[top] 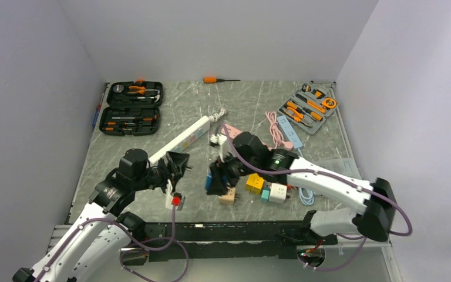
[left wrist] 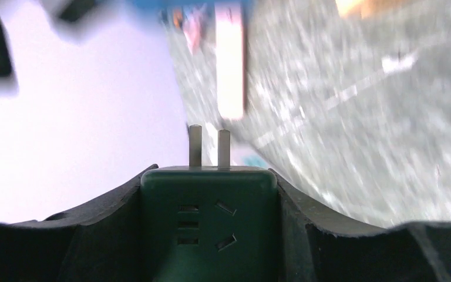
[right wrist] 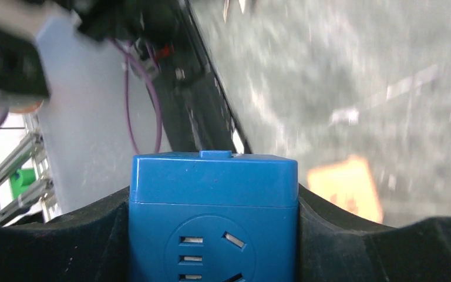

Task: Pull the plug off the socket
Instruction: Remove the plug from the socket, then place the plug at the center of the board.

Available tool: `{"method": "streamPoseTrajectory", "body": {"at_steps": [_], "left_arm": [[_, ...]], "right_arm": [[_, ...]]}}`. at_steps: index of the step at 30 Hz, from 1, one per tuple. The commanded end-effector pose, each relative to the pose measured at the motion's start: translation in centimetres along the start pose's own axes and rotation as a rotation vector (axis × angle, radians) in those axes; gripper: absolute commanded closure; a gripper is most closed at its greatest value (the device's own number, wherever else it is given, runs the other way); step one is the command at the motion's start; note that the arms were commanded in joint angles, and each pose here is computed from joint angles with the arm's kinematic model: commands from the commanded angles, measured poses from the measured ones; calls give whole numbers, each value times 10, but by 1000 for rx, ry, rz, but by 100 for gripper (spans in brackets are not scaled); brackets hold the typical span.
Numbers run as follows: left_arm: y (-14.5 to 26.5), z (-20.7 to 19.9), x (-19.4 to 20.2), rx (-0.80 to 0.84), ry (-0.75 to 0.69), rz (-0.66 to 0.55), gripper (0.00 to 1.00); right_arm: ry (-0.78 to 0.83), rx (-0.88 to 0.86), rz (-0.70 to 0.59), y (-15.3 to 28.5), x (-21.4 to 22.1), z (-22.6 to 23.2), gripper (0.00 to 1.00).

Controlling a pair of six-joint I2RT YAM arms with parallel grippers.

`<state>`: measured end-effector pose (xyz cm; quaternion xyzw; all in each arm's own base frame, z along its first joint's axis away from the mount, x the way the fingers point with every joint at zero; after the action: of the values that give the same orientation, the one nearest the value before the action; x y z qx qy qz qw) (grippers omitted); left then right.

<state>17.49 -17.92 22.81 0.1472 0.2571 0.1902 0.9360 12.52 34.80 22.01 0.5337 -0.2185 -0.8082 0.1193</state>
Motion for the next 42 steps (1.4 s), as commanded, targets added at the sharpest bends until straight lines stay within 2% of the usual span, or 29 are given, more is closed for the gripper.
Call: {"method": "streamPoseTrajectory", "body": {"at_steps": [1,5,10,14,18,21,25,27,29,35,37,42], "left_arm": [[21,-20,61,39,60,351,100],[20,-21,69,27,69,383,100],[10,-28,67,24,139,330,100],[0,-53,68,109,203,296,100],[-13,-82,72,178,167,252,100],[-21,-101,73,248,146,215,100],[-35,-106,69,284,184,170,100],[-43,-107,68,295,184,161,100],[-52,-110,68,306,167,143,100],[-69,-131,57,397,110,86,100],[-72,-135,54,421,124,85,100],[-83,-134,50,451,130,79,100]], "right_arm": [[-191,18,161,50,54,21,100],[-259,76,161,65,68,22,100],[-293,222,134,66,69,1,100],[-273,437,129,42,60,-47,100],[-271,685,124,16,49,-115,100],[-312,748,74,-1,65,-149,100],[-327,877,113,-14,94,-182,100],[-352,882,115,-20,105,-186,100],[-364,885,123,-23,116,-188,90],[-358,912,157,-20,133,-192,32],[-361,921,148,-16,131,-193,19],[-332,926,80,-2,101,-188,1]]}}
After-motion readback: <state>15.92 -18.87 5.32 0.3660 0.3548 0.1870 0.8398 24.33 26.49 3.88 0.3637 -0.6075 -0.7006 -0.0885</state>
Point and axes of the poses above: each gripper's point midway between its finger pads, its own y axis back along the fingers, its own z axis along the line the jaws close on, x = y × z, the point moved 2 cm from there along y, back along the fingers, and after that the axes turned 11 degrees about y, right-handed, at the moved point
